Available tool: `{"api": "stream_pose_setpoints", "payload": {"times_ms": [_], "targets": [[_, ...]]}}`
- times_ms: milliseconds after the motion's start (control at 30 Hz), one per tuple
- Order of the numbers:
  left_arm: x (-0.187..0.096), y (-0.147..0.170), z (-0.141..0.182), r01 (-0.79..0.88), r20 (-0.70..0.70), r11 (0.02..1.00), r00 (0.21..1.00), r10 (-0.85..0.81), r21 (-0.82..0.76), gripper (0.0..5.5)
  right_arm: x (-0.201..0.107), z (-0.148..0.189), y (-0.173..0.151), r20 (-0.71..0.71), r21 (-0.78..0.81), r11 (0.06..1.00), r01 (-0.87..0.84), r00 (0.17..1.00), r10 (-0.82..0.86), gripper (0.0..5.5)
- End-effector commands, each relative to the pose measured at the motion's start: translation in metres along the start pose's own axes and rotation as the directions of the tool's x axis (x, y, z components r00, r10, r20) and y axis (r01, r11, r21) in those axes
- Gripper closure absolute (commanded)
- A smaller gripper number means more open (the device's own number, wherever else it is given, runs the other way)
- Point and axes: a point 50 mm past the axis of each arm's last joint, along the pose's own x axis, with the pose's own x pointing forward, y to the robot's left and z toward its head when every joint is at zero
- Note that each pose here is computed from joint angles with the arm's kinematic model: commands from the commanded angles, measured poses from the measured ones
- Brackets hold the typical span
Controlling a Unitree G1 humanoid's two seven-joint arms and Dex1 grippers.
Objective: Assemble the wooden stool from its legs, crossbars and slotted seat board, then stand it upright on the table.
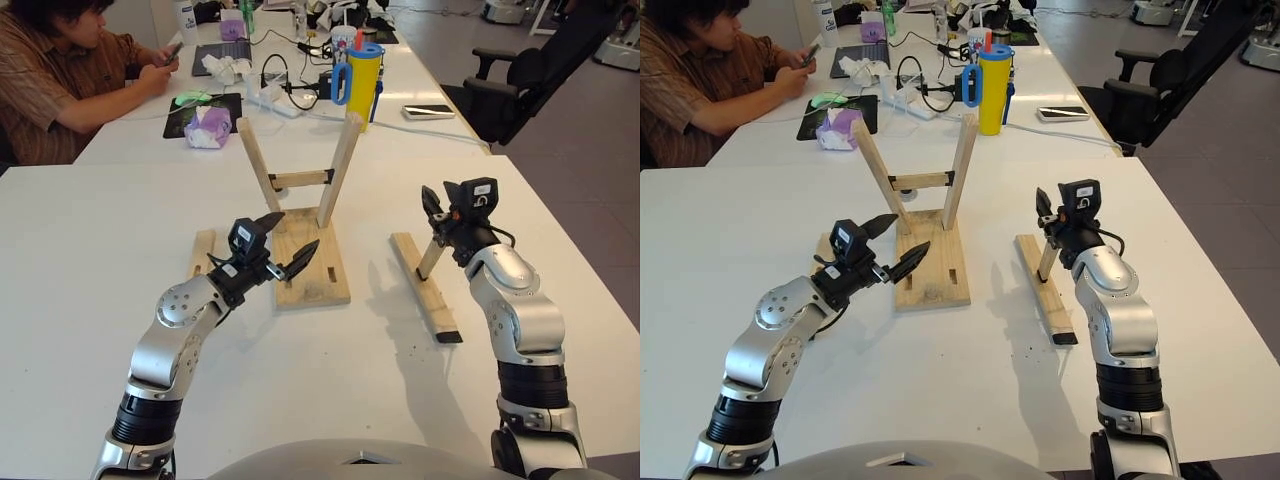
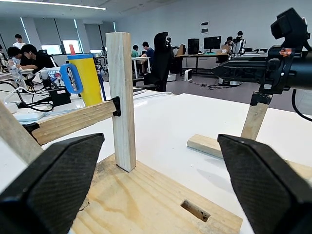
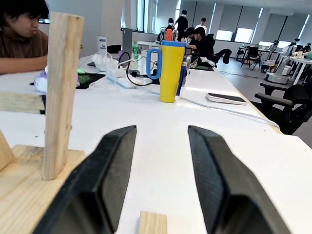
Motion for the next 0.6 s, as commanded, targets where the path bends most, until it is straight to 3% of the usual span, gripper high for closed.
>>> {"api": "stream_pose_setpoints", "payload": {"times_ms": [33, 133, 267, 333, 600], "targets": [[-0.005, -0.001, -0.004, 0.036, -0.037, 0.999, 0.999, -0.035, 0.021, 1.19, -0.005, 0.062, -0.033, 0.225, -0.044, 0.989, 0.144, 0.966, -0.13, 3.56], [-0.013, -0.008, -0.009, 0.126, -0.084, 0.991, 0.989, -0.123, 0.038, 1.19, -0.014, 0.048, -0.062, 0.108, -0.124, 0.964, 0.237, 0.968, -0.225, 3.56], [-0.028, -0.01, -0.025, 0.227, -0.221, 0.966, 0.955, -0.196, 0.123, 1.19, -0.045, -0.035, -0.081, -0.35, -0.221, 0.964, 0.146, 0.911, -0.219, 3.56], [-0.036, -0.009, -0.035, 0.253, -0.288, 0.952, 0.937, -0.197, 0.171, 1.19, -0.065, -0.064, -0.072, -0.488, -0.149, 0.988, 0.049, 0.865, -0.116, 3.56], [-0.048, -0.004, -0.083, 0.256, -0.47, 0.895, 0.881, -0.06, 0.365, 1.19, -0.072, -0.066, -0.039, -0.567, 0.043, 0.983, -0.177, 0.806, 0.17, 2.37]]}}
